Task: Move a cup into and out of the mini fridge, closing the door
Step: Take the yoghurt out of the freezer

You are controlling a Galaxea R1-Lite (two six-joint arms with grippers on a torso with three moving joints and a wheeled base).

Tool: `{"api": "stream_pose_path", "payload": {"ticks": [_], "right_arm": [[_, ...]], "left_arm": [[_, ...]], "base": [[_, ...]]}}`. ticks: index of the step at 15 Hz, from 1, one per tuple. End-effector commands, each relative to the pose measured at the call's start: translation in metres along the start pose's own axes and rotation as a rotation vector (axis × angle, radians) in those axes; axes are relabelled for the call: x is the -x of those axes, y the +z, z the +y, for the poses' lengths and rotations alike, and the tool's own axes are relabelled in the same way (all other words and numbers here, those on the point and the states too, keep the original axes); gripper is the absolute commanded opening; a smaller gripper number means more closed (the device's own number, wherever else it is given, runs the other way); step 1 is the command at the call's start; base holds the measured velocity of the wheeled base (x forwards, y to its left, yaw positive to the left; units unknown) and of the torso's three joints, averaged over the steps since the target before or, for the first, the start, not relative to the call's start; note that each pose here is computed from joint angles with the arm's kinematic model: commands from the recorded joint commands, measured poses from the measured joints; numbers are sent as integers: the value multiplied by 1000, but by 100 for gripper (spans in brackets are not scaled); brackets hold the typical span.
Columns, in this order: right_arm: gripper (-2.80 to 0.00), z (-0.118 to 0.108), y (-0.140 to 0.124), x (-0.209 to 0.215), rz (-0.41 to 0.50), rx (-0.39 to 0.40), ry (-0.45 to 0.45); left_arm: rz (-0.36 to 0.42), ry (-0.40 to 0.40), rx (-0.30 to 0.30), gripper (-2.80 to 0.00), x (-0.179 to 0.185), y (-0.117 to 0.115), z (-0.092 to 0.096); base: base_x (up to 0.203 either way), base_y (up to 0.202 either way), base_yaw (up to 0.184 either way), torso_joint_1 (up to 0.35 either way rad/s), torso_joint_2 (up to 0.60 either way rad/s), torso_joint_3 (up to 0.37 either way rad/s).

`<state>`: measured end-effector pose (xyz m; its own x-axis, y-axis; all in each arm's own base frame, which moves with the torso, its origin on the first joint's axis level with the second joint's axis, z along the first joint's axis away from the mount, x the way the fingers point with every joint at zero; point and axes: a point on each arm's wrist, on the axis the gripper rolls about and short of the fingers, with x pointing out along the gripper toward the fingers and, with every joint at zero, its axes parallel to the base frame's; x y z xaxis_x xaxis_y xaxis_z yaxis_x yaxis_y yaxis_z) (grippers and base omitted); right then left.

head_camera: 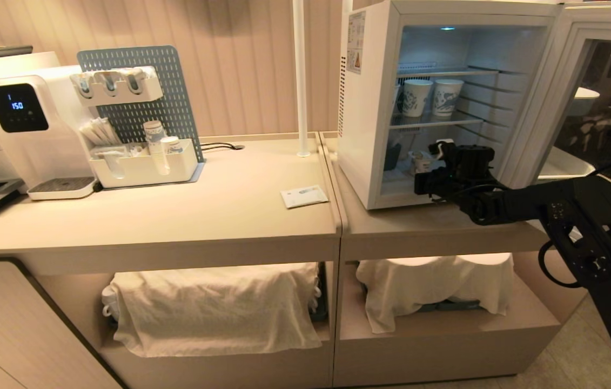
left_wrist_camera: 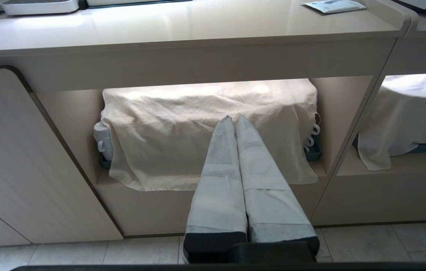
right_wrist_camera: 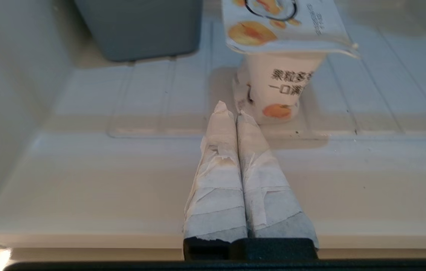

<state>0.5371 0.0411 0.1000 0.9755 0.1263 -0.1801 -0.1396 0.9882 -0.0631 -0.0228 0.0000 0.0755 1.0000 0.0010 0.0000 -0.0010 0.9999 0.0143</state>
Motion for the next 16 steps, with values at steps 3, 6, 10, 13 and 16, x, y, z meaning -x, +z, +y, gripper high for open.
{"api": "stream_pose_path", "payload": {"ticks": [3, 6, 10, 13, 16], "right_arm": [[0, -1, 2, 2, 5, 1, -11], [0, -2, 11, 5, -12, 1, -8], [0, -2, 13, 5, -27, -6, -10], [0, -1, 7, 3, -20, -10, -5], [0, -1, -3, -2, -14, -10, -3]], "left_arm": [[0, 1, 0, -280, 0, 0, 0], [0, 1, 0, -280, 0, 0, 0], [0, 1, 0, -280, 0, 0, 0], [0, 1, 0, -280, 0, 0, 0], [0, 1, 0, -280, 0, 0, 0]], "base": [[0, 0, 0, 0, 0, 0], [0, 0, 0, 0, 0, 0], [0, 0, 0, 0, 0, 0], [0, 0, 0, 0, 0, 0], [0, 0, 0, 0, 0, 0]]}}
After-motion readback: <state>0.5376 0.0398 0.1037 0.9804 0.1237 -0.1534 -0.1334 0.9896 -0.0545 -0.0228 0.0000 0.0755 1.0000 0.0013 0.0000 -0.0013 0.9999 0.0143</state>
